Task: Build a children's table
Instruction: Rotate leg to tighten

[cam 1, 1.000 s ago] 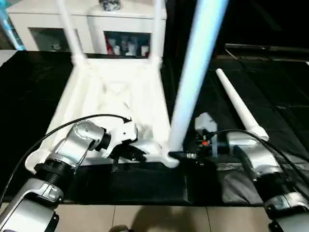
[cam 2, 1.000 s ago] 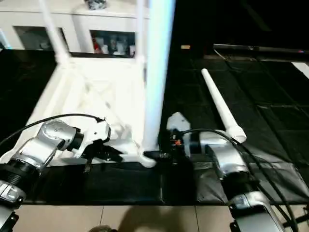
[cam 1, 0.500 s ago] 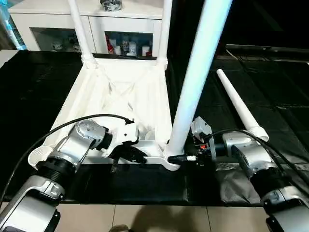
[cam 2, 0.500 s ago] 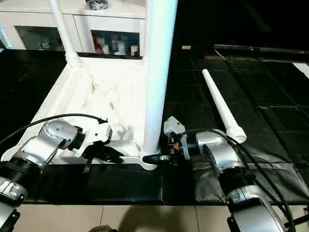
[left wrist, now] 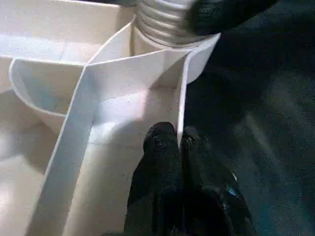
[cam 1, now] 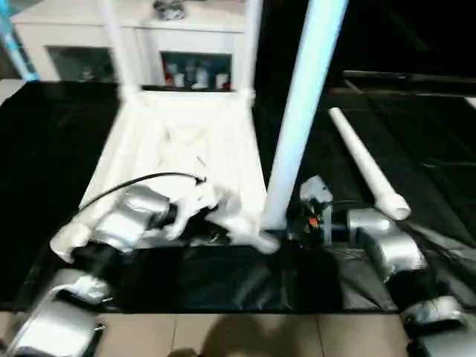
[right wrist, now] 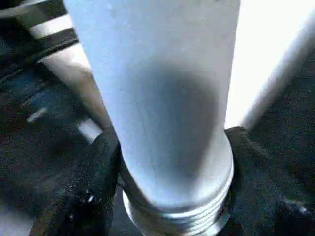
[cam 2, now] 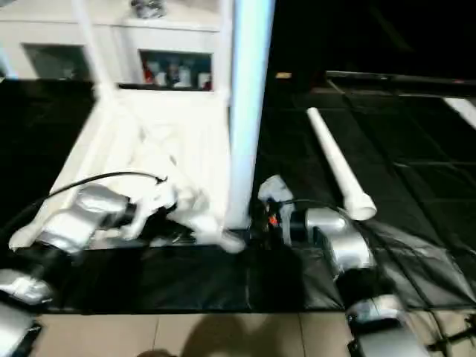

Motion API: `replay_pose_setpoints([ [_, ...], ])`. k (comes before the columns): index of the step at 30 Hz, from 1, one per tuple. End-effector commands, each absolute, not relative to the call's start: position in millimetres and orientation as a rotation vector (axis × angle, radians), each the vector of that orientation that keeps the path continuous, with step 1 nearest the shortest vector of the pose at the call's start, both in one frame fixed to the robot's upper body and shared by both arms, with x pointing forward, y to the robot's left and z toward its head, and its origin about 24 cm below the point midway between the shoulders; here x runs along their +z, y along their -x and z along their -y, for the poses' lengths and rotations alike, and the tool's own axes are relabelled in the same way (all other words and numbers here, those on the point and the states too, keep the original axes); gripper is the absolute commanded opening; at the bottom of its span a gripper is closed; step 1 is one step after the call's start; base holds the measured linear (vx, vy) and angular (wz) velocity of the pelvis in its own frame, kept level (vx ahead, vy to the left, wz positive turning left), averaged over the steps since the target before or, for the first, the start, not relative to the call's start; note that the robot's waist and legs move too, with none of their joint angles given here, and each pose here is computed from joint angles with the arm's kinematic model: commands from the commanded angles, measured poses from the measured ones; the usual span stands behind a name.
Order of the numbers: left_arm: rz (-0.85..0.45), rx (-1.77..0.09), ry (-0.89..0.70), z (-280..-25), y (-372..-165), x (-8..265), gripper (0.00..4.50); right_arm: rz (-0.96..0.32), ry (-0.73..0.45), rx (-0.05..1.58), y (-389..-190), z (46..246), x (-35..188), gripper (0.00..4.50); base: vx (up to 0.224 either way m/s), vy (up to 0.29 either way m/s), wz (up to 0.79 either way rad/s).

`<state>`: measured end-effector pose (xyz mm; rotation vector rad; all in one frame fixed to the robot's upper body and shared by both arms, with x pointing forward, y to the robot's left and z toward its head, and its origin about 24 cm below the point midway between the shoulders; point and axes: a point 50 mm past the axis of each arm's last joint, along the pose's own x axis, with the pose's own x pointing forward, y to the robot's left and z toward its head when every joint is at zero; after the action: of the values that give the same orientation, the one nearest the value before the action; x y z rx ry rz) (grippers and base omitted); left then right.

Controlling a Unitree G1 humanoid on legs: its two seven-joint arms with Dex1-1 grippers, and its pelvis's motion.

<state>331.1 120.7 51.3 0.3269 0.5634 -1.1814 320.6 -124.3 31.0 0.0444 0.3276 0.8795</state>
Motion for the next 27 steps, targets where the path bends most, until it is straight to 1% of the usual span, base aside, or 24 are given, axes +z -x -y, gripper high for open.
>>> replay_pose_setpoints([
  [1,-0.474,-1.102,-0.281,-100,-341,64,0.00,-0.417,-0.072,0.884,-311.1,94.1,13,2.74,0.000,0.000,0.00],
  [3,-0.468,-1.022,-0.231,-87,-344,63,0.00,-0.416,-0.105,0.786,-315.9,77.5,14,2.73,0.000,0.000,0.00],
  [4,-0.467,-1.012,-0.224,-85,-344,63,0.00,-0.415,-0.109,0.776,-316.5,75.3,15,2.73,0.000,0.000,0.00],
  [6,-0.459,-0.963,-0.193,-75,-346,63,0.00,-0.408,-0.112,0.731,-320.5,64.6,18,2.73,0.000,0.000,0.00],
  [7,-0.459,-0.963,-0.193,-75,-346,63,0.00,-0.408,-0.112,0.731,-320.5,64.6,18,2.73,0.000,0.000,0.00],
  [8,-0.448,-0.948,-0.183,-68,-347,63,0.00,-0.396,-0.089,0.706,-324.2,59.2,22,2.73,0.000,0.000,0.00],
  [10,-0.439,-0.944,-0.177,-62,-347,65,0.00,-0.381,-0.087,0.698,-327.1,54.8,25,2.73,0.000,0.000,0.00],
  [11,-0.435,-0.947,-0.176,-60,-347,65,0.00,-0.376,-0.094,0.697,-327.8,53.4,26,3.29,0.000,0.000,0.00],
  [12,-0.432,-0.954,-0.184,-60,-347,66,0.00,-0.370,-0.108,0.693,-328.1,52.7,28,3.43,0.000,0.000,0.00],
  [13,-0.432,-0.955,-0.185,-60,-347,66,0.00,-0.370,-0.109,0.693,-328.1,52.6,28,3.43,0.000,0.000,0.00],
  [14,-0.423,-0.976,-0.213,-64,-346,67,0.00,-0.363,-0.104,0.691,-328.0,55.2,28,3.53,0.000,0.000,0.00],
  [16,-0.430,-0.979,-0.217,-67,-346,66,0.00,-0.355,-0.094,0.686,-328.1,57.5,28,3.79,0.000,0.000,0.00],
  [17,-0.423,-0.991,-0.243,-73,-345,66,0.00,-0.339,-0.086,0.679,-328.6,62.7,29,3.88,0.000,0.000,0.00],
  [19,-0.433,-0.993,-0.259,-80,-345,65,0.00,-0.297,-0.079,0.697,-328.5,67.9,33,3.94,0.000,0.000,0.00],
  [20,-0.440,-0.990,-0.260,-83,-345,65,0.00,-0.280,-0.079,0.708,-328.3,69.4,35,4.12,0.000,0.000,0.00],
  [21,-0.447,-1.000,-0.265,-91,-345,65,0.00,-0.264,-0.054,0.742,-327.0,77.8,37,4.25,0.000,0.000,0.00],
  [23,-0.447,-1.016,-0.279,-98,-345,65,0.00,-0.262,-0.027,0.773,-325.5,86.7,37,4.45,0.000,0.000,0.00],
  [27,-0.460,-1.116,-0.326,-111,-339,64,0.00,-0.258,0.027,0.883,-321.0,112.2,41,4.45,0.000,0.000,0.00],
])
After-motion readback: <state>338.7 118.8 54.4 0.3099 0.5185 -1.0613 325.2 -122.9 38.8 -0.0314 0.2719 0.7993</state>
